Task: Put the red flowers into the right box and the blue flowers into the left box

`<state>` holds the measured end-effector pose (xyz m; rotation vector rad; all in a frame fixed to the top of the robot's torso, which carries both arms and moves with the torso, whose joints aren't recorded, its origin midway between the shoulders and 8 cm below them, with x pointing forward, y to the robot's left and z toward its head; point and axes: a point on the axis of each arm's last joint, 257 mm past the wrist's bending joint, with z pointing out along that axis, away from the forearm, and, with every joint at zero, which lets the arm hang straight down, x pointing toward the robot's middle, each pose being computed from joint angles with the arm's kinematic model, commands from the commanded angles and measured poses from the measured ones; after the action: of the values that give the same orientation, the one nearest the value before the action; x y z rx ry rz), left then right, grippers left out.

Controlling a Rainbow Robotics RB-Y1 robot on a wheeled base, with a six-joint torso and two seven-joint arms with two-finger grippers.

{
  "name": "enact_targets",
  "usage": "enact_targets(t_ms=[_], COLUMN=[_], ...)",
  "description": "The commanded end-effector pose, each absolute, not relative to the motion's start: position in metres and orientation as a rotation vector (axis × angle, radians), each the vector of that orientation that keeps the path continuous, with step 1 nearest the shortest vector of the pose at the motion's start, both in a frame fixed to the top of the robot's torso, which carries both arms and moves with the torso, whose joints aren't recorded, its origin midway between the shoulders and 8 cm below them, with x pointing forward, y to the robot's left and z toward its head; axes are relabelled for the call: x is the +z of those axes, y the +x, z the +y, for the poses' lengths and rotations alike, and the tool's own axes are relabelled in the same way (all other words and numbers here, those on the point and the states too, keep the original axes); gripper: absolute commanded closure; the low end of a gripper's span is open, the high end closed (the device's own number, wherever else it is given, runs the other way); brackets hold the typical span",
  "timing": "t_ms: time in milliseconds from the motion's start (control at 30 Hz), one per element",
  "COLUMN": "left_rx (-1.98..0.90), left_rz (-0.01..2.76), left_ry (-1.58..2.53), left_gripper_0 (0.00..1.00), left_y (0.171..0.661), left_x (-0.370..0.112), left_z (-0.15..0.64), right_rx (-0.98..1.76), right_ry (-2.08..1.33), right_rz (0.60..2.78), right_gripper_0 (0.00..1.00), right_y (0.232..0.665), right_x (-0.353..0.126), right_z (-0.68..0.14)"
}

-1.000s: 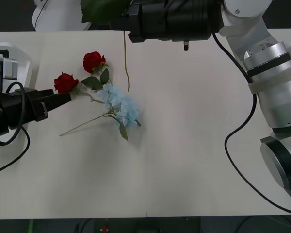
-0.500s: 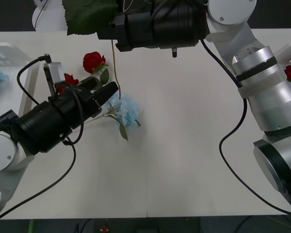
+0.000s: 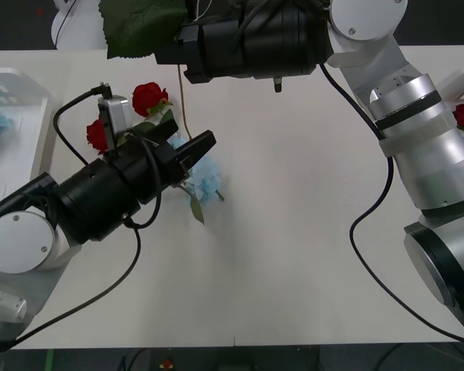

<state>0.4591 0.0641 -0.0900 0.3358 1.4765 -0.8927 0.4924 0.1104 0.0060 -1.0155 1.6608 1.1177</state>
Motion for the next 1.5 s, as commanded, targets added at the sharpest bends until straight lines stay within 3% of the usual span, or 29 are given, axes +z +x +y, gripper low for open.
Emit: enact_targets(t_ms=[33,100,167,200,233,300,900,933,967,1000,1133,1333,1500], left_rx=[-0.906,-0.891,-0.885,-0.88,-0.882,-0.888,-0.898,-0.9,-0.902,-0.905,-0.909,-0.906,-0.846], left_rz=[1.424,1.433,1.44,1.443,1.446,1.451,1.458,1.458,1.457,1.458,1.457,1.505,1.623], left_ry=[0.369,0.369,0.365,0.366,0.361,0.355,0.321,0.319,0.314,0.309,0.284,0.287,0.257], left_gripper_0=[0.0,0.0,0.19,0.38,0.69,1.0,1.0,1.0,1.0,1.0,1.0,1.0,1.0], left_y=[0.472,0.48,0.485,0.487,0.488,0.488,0.492,0.492,0.493,0.493,0.496,0.497,0.498], left_x=[-0.066,-0.071,-0.074,-0.075,-0.076,-0.078,-0.076,-0.076,-0.075,-0.075,-0.072,-0.071,-0.079], left_z=[0.04,0.039,0.039,0.038,0.038,0.039,0.045,0.045,0.046,0.048,0.059,0.114,0.205], right_rx=[1.098,1.096,1.096,1.095,1.095,1.096,1.1,1.1,1.099,1.101,1.085,1.079,1.07], right_ry=[-1.098,-1.098,-1.095,-1.096,-1.097,-1.096,-1.094,-1.092,-1.091,-1.085,-1.06,-1.048,-1.1], right_rz=[1.55,1.551,1.549,1.548,1.549,1.55,1.554,1.553,1.552,1.552,1.547,1.569,1.611], right_gripper_0=[1.0,1.0,1.0,1.0,1.0,1.0,1.0,0.95,0.66,0.45,0.08,0.04,0.04], right_y=[0.473,0.473,0.474,0.474,0.473,0.473,0.474,0.474,0.474,0.475,0.483,0.489,0.486], right_x=[0.043,0.043,0.044,0.044,0.043,0.043,0.043,0.044,0.044,0.045,0.05,0.051,0.044], right_z=[0.136,0.135,0.135,0.135,0.135,0.135,0.133,0.133,0.133,0.133,0.126,0.106,0.078])
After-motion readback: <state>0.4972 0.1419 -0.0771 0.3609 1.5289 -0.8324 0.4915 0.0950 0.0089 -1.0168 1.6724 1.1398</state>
